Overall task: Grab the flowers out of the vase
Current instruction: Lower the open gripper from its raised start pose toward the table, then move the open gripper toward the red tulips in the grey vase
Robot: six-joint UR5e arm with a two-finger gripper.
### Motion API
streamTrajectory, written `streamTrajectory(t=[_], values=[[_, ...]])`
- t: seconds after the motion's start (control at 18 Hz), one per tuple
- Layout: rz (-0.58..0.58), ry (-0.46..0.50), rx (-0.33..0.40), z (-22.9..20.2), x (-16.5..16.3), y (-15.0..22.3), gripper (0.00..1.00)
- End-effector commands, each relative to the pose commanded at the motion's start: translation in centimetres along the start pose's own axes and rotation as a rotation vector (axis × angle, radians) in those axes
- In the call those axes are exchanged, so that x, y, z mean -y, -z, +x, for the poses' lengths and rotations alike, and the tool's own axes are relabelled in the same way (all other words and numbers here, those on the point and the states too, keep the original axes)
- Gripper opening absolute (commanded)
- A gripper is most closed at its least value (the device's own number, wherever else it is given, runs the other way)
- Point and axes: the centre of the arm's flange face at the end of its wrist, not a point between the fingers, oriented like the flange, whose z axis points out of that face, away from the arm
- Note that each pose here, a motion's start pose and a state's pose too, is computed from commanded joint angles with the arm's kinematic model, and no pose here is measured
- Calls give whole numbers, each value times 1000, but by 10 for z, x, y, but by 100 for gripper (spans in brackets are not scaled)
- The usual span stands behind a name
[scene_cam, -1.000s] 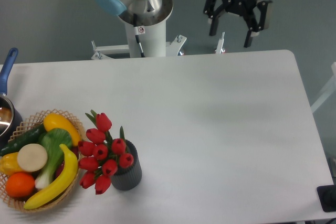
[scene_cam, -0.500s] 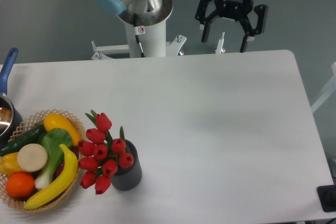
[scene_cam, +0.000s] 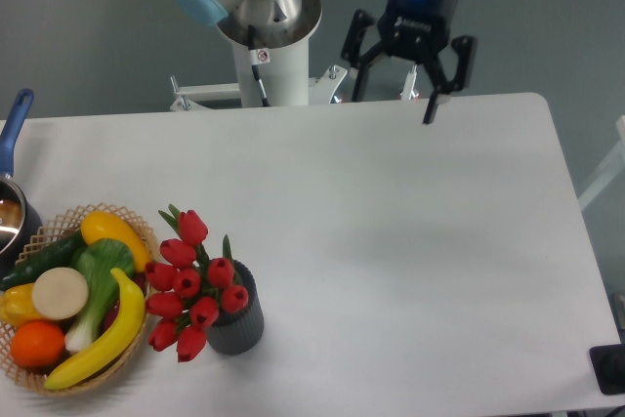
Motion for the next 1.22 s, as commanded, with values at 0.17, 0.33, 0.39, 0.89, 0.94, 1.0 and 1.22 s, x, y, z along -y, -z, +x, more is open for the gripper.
streamTrajectory(t=[0.17,0.33,0.39,0.89,0.94,1.0,1.22], values=[[10,-31,-34,7,10,-23,100],[12,-42,-95,12,16,-53,100],[14,-50,-120,16,20,-65,100],[185,3,-276,15,23,-124,100],[185,4,-279,17,22,-125,100],[182,9,-282,18,21,-126,100],[181,32,-302,16,16,-138,100]])
